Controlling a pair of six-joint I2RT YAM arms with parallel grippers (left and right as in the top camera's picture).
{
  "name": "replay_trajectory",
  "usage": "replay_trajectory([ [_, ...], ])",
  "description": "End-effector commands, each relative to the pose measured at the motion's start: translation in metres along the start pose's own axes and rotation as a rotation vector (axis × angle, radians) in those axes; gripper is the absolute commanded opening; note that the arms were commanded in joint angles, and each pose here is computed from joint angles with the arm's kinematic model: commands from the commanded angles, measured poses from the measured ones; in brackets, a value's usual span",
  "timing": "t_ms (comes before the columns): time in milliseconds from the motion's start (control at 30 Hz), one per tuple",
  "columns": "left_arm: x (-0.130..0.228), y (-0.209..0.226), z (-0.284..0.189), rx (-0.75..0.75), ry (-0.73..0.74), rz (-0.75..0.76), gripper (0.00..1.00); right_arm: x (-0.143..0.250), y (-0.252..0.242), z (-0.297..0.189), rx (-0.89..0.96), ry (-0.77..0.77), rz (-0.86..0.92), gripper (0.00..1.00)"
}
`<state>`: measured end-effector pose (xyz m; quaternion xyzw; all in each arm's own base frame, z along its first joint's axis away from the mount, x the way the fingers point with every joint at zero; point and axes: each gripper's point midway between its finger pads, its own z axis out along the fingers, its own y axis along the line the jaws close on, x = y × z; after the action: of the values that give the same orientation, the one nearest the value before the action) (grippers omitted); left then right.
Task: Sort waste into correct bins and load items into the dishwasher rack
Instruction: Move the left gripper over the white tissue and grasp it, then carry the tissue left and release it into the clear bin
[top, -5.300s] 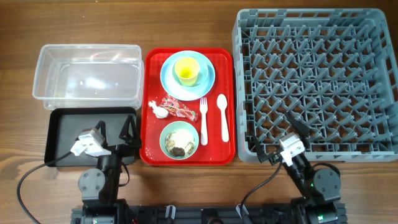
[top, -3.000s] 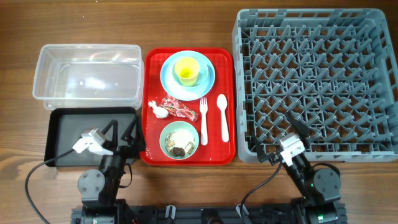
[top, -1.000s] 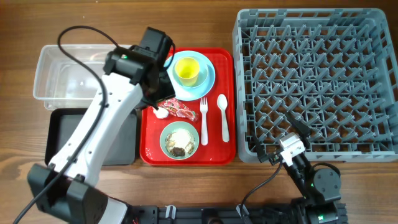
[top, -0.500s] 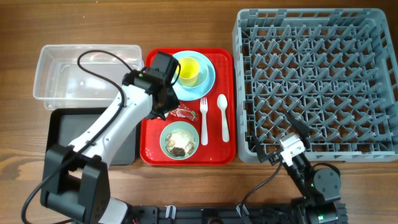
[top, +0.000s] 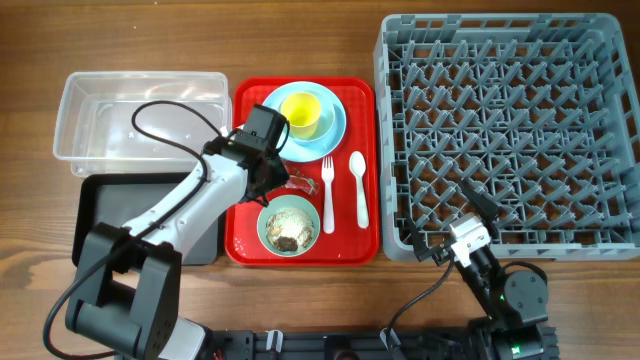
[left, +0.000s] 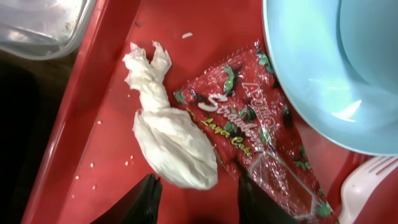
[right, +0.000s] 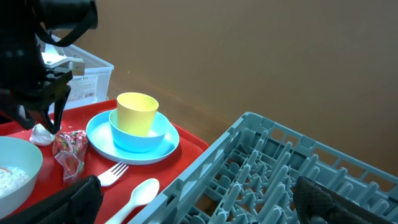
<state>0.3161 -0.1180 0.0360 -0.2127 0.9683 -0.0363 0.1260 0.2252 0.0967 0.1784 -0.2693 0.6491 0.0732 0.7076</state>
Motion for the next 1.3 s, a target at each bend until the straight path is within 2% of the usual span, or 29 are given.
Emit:
replay_trajectory([
  [0,0.005,0.012,0.012,-0.043,-0.009,-0.012,0.41,-0.002,0.001,0.0,-0.004,-0.011,-0.004,1.0],
  [600,0.001,0.013,0.021,-0.06,-0.033,-0.011,0.39,-0.002,0.001,0.0,-0.004,-0.011,-0.004,1.0],
  [633,0.002,0.014,0.023,-0.064,-0.029,-0.011,0.35,-0.002,0.001,0.0,-0.004,-0.011,-0.004,1.0],
  [767,0.004,0.016,0.026,-0.073,-0.02,-0.009,0.04,-0.002,0.001,0.0,-0.004,-0.011,-0.004,1.0],
  [867,0.003,0.015,0.023,-0.066,-0.023,-0.01,0.04,-0.002,0.001,0.0,-0.004,-0.011,-0.004,1.0],
  [1000,-0.007,0.006,-0.002,-0.024,-0.056,-0.016,0.04,-0.002,0.001,0.0,-0.004,-0.011,-0.004,1.0],
  [1100,-0.026,-0.008,-0.041,0.052,-0.129,-0.029,0.04,-0.002,0.001,0.0,-0.004,-0.011,-0.004,1.0],
  [1267,-0.067,-0.01,-0.119,0.169,-0.366,-0.085,0.04,-0.002,0.001,0.0,-0.004,-0.011,-0.004,1.0],
])
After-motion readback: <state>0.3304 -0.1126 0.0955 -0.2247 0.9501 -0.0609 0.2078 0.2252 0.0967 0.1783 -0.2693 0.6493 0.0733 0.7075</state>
